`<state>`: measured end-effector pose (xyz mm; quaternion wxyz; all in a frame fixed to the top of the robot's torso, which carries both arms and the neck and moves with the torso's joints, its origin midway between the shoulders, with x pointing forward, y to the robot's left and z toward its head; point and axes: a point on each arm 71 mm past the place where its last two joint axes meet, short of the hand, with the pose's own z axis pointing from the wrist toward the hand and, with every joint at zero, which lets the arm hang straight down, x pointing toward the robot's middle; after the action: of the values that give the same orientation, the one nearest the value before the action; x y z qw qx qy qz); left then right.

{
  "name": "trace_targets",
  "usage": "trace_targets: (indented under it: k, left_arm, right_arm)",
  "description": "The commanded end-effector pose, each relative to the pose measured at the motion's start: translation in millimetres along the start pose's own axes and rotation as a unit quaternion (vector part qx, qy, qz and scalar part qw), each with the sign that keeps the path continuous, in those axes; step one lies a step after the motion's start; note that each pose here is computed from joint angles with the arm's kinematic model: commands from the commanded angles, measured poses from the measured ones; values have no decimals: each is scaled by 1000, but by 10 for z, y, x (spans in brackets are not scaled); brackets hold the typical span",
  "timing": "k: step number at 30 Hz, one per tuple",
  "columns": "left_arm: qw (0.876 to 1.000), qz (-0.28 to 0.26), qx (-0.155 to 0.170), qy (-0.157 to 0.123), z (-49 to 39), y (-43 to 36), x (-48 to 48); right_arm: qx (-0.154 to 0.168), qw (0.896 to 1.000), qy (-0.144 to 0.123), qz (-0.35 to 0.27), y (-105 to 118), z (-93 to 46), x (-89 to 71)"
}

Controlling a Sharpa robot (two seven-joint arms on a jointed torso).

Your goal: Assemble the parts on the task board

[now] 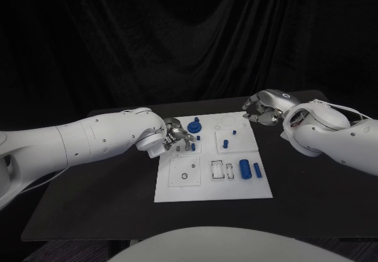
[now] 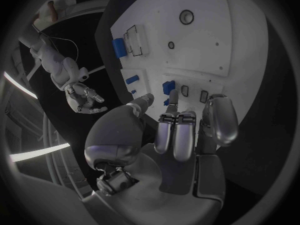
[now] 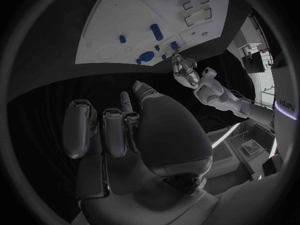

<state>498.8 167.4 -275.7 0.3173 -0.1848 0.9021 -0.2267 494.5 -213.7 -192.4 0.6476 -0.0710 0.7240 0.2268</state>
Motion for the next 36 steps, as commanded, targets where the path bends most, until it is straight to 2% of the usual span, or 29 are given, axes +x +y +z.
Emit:
trace_targets:
  k: [1, 11, 14, 18, 24, 29, 36]
  left_arm:
    - [1000, -8, 13, -10, -2, -38, 4]
    - [1000, 3, -29, 8, 15, -31, 62]
    - [999, 14, -36, 5, 20, -31, 61]
    - [998, 32, -45, -14, 21, -32, 42]
    - [996, 60, -51, -39, 15, -27, 9]
    - [995, 71, -51, -41, 16, -34, 11]
    - [996, 77, -37, -38, 27, -85, 34]
  right_arm:
    - [9, 1000, 5, -1, -5, -2, 21]
    - [12, 1000, 10, -2, -7, -1, 31]
    - [12, 1000, 11, -2, -4, 1, 33]
    - [12, 1000, 12, -2, -1, 3, 35]
    - [13, 1000, 14, -2, -8, 2, 37]
    - [14, 1000, 14, -3, -9, 2, 38]
    - [14, 1000, 15, -3, -5, 5, 41]
